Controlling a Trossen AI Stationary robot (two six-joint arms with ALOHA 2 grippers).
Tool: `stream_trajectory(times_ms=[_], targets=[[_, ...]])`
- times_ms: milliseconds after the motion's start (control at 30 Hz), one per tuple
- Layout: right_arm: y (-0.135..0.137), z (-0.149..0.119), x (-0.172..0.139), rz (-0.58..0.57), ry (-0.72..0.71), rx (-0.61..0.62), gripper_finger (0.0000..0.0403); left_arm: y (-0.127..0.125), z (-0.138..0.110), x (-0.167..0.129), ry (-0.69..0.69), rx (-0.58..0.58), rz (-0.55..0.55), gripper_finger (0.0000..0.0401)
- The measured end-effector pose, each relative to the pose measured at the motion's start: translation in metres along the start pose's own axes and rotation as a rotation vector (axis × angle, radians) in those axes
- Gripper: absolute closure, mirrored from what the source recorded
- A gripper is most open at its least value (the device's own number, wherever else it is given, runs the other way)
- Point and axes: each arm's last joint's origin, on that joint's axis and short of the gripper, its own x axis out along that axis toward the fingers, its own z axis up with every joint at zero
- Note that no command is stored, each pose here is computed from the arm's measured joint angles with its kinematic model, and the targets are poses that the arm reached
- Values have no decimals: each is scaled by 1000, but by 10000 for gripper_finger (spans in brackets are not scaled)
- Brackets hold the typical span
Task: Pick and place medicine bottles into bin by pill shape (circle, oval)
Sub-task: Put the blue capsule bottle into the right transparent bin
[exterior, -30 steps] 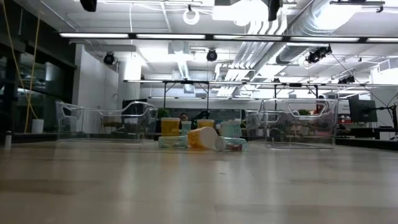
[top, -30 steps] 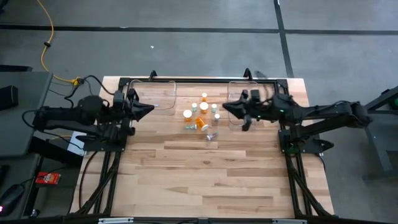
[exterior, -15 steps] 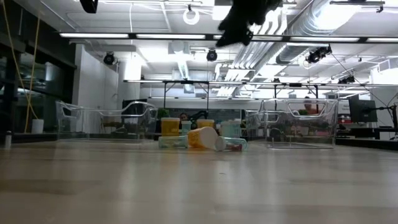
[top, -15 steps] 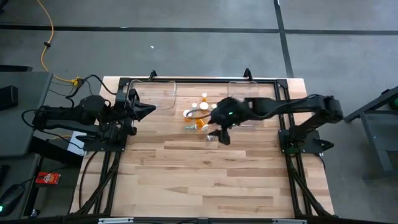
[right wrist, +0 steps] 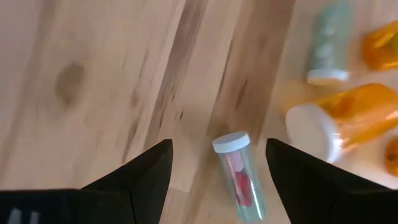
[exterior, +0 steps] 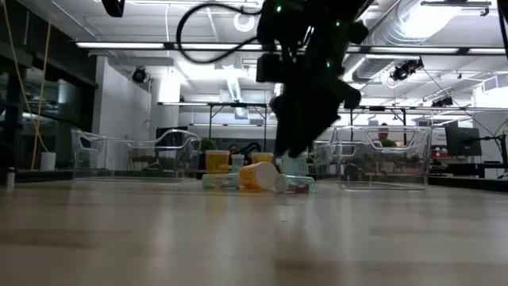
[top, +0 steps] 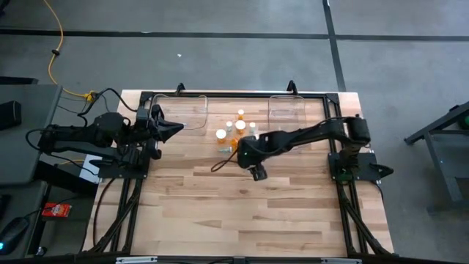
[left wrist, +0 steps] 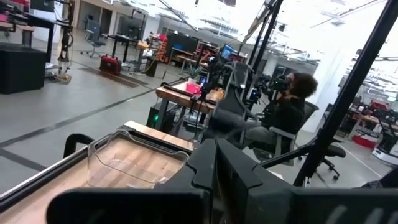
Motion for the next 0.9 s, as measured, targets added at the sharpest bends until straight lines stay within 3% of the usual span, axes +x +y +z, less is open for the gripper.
stream_trajectory(times_ms=[233, 900], targets=[[7, -2, 24, -29, 67, -51, 151, 0, 0, 0, -1, 10, 4, 398], [3, 0, 26, -64, 47, -109, 152, 0, -1, 1, 3, 19, 7, 398]])
